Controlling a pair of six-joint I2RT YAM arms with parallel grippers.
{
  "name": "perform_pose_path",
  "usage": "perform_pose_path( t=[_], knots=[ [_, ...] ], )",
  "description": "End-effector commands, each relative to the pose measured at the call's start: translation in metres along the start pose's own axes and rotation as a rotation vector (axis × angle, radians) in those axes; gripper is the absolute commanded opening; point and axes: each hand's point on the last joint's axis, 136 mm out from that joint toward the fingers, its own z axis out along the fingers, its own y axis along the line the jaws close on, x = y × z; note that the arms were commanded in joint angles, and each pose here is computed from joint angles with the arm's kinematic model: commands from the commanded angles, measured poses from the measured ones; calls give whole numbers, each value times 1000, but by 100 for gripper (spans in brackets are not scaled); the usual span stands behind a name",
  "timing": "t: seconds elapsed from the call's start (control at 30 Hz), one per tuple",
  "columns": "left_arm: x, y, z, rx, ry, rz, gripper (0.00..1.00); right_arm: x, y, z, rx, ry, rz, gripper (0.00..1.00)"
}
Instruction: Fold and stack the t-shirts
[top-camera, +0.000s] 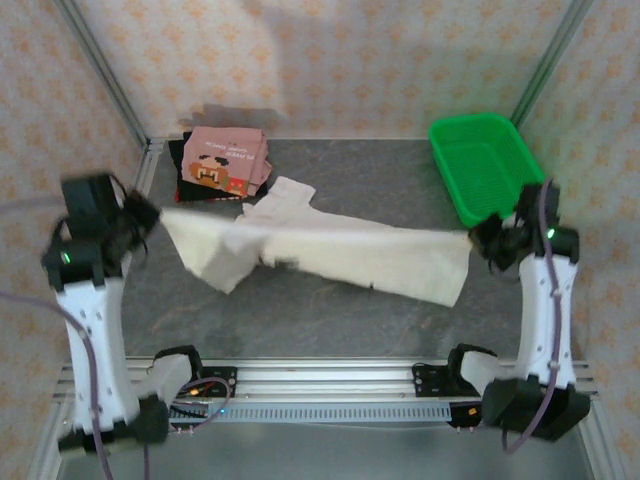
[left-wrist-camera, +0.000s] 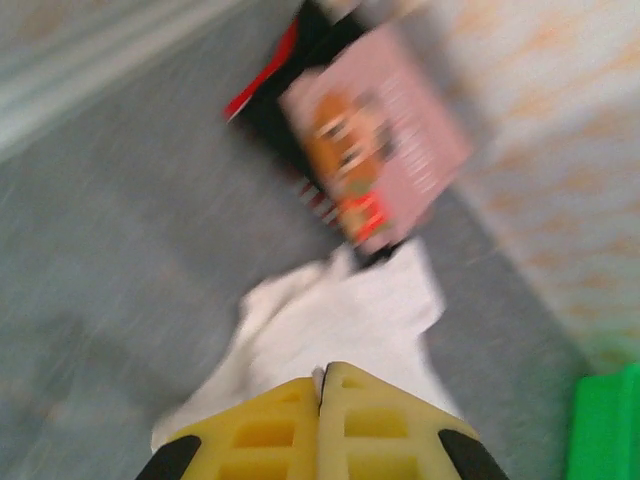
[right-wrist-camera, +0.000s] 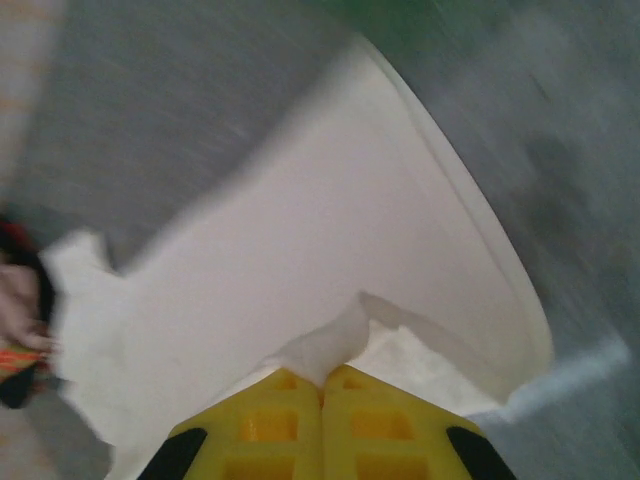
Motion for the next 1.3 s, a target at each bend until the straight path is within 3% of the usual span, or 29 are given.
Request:
perform_pose_path(
  t=[0.0, 0.13, 0.23, 0.43, 0.7, 1.03, 1.13, 1.27],
  knots=[
    [-97, -71, -37, 146, -304, 121, 0, -93, 83, -59, -158, -295, -158, 0],
    [-143, -122, -69, 242, -395, 174, 0, -148, 146, -118, -260, -461, -220, 0],
    [-160, -139, -90, 283, -451, 198, 0, -165, 173, -160, -304, -544, -245, 0],
    [-166, -144, -116, 342, -528, 237, 0, -166, 203, -217, -494, -656, -222, 0],
    [-174, -108, -110, 182, -562, 262, 0, -170, 206, -271, -627, -760, -179, 0],
    [-196, -117, -108, 193, -644, 275, 0, -196, 224, -282, -788, -758, -137, 0],
    [-193, -137, -96, 308, -590, 271, 0, -206, 230, -260, -824, -678, -119, 0],
    [-172, -158, -74, 444, -467, 286, 0, -198, 228, -197, -769, -468, -108, 0]
  ],
)
